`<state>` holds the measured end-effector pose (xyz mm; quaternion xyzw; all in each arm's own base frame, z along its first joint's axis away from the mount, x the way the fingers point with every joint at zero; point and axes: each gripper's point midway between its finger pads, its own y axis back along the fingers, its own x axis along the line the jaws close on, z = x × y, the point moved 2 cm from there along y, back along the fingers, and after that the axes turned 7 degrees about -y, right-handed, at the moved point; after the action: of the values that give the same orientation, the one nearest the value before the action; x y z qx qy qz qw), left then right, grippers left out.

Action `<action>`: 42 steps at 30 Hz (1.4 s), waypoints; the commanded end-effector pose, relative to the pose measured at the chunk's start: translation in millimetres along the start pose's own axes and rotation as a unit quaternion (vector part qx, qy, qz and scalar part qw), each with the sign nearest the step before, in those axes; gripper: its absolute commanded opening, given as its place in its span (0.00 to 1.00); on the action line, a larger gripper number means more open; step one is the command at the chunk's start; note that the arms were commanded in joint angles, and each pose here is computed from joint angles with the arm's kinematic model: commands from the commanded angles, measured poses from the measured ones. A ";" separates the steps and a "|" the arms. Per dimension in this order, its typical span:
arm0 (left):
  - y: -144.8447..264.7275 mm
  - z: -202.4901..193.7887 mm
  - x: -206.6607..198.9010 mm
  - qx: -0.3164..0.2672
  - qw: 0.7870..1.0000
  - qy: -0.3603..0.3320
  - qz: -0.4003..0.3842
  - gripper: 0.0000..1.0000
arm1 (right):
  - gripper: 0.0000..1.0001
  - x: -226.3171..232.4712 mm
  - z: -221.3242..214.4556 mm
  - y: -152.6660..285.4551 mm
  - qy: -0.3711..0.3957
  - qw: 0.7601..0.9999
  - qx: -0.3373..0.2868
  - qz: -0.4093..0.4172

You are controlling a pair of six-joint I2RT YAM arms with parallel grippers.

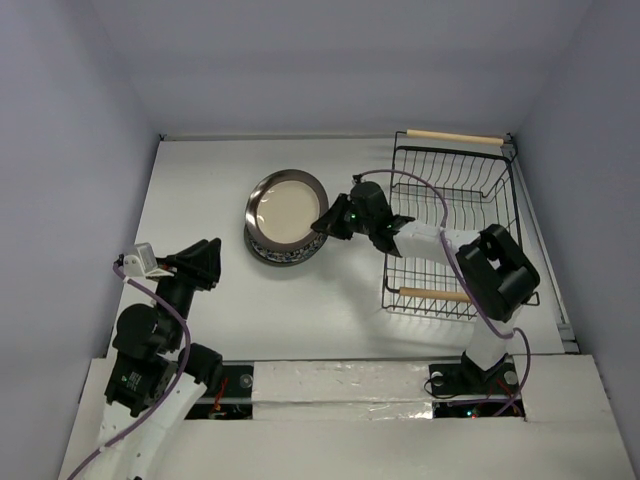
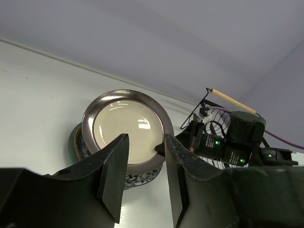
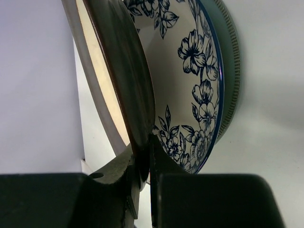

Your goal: Unload the plates from the dish rack

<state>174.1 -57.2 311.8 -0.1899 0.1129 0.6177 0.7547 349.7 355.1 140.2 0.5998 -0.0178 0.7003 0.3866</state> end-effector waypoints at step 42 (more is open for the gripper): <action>1.9 11.6 -6.6 -0.012 1.000 0.007 -0.011 0.54 | 1.00 78.3 -0.8 72.4 0.075 0.993 -0.090 0.008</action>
<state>172.1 -56.6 311.5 -0.1926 0.1154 0.6169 0.7543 309.8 347.5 211.2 0.5341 -0.0429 0.7246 0.4333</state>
